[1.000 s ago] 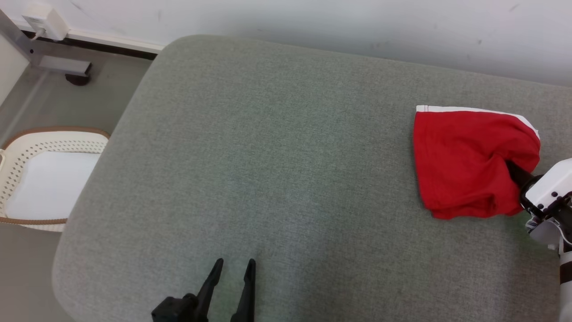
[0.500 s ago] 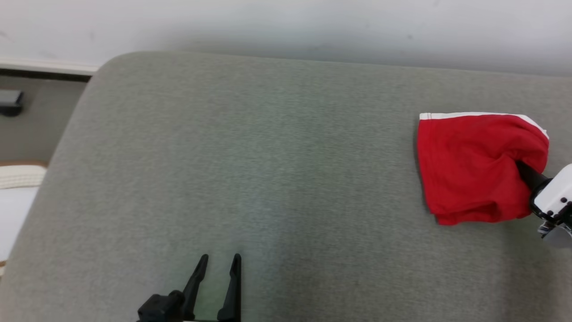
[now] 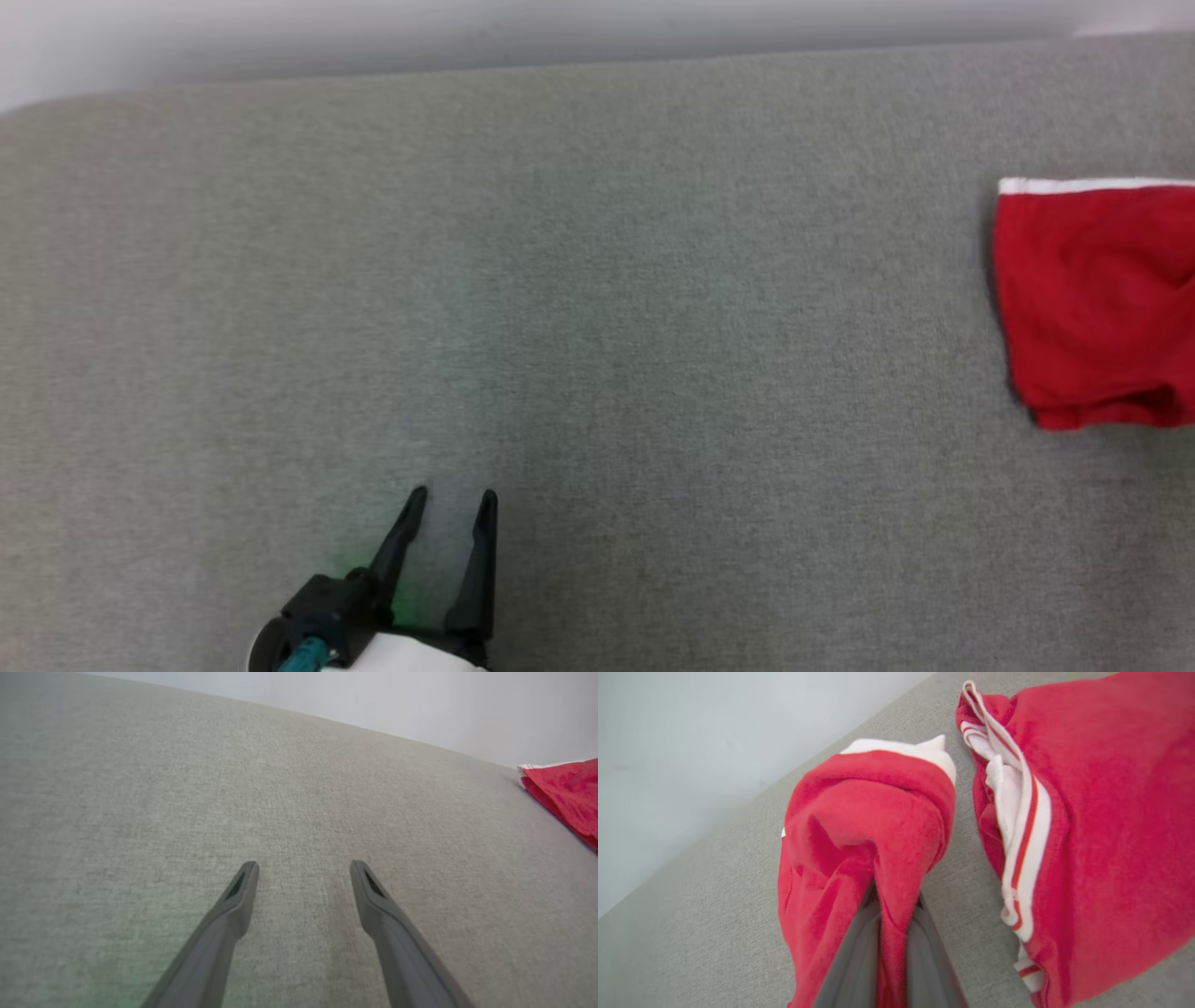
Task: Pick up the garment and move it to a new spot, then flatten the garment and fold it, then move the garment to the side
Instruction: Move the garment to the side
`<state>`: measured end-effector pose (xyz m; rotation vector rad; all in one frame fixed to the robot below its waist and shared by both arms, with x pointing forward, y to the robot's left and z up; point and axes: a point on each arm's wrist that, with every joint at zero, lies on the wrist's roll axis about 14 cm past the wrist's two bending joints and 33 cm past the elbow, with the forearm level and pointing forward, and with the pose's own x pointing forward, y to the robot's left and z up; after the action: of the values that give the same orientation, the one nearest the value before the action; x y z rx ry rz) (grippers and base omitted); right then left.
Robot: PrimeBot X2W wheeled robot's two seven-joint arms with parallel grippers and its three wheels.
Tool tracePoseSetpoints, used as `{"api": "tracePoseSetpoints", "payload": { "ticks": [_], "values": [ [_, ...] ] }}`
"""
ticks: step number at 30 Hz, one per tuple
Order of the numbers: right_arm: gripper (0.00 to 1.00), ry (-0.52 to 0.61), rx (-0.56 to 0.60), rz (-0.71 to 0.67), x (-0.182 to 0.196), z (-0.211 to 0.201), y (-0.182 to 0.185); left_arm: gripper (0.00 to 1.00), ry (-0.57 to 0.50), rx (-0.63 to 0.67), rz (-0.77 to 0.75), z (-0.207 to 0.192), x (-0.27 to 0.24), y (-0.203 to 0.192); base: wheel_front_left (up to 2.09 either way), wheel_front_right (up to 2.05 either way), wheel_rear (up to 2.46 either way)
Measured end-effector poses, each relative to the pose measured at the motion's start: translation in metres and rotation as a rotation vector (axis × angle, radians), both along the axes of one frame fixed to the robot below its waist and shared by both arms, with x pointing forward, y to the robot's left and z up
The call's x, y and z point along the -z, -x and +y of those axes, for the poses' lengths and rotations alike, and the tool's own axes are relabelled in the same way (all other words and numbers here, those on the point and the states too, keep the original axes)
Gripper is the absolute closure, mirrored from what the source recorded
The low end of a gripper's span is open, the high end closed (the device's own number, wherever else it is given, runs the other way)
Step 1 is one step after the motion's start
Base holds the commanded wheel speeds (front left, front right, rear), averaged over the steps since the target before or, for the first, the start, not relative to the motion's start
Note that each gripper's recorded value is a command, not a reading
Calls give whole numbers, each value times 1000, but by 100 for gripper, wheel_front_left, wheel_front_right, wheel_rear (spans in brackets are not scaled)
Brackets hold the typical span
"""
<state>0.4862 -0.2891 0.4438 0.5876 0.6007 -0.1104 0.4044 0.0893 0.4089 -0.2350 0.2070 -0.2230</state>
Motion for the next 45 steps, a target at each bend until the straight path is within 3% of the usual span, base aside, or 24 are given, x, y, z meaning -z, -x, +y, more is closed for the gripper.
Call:
{"api": "tracePoseSetpoints", "payload": {
  "ticks": [13, 21, 23, 24, 25, 32, 45],
  "values": [
    [100, 149, 99, -43, -22, -65, -28, 0, -24, 48, 19, -8, 27, -24, 0, 0, 0],
    [100, 212, 174, 4, -21, -103, -13, 0, -43, 56, 21, -8, 35, -28, 0, 0, 0],
    [86, 237, 204, 35, -14, -116, -4, 0, -46, 52, 21, -6, 37, -30, 0, 0, 0],
    [51, 261, 216, 56, -10, -122, 1, 0, -49, 51, 20, -6, 38, -31, 0, 0, 0],
    [0, 292, 234, 74, -7, -131, 7, 0, -50, 48, 17, -5, 38, -32, 0, 0, 0],
    [0, 472, 324, 144, 11, -168, 31, 0, -56, 42, 13, -1, 41, -38, 0, 0, 0],
    [0, 595, 300, 164, 20, -170, 51, 0, -61, 38, 0, 2, 30, -36, 0, 0, 0]
  ]
}}
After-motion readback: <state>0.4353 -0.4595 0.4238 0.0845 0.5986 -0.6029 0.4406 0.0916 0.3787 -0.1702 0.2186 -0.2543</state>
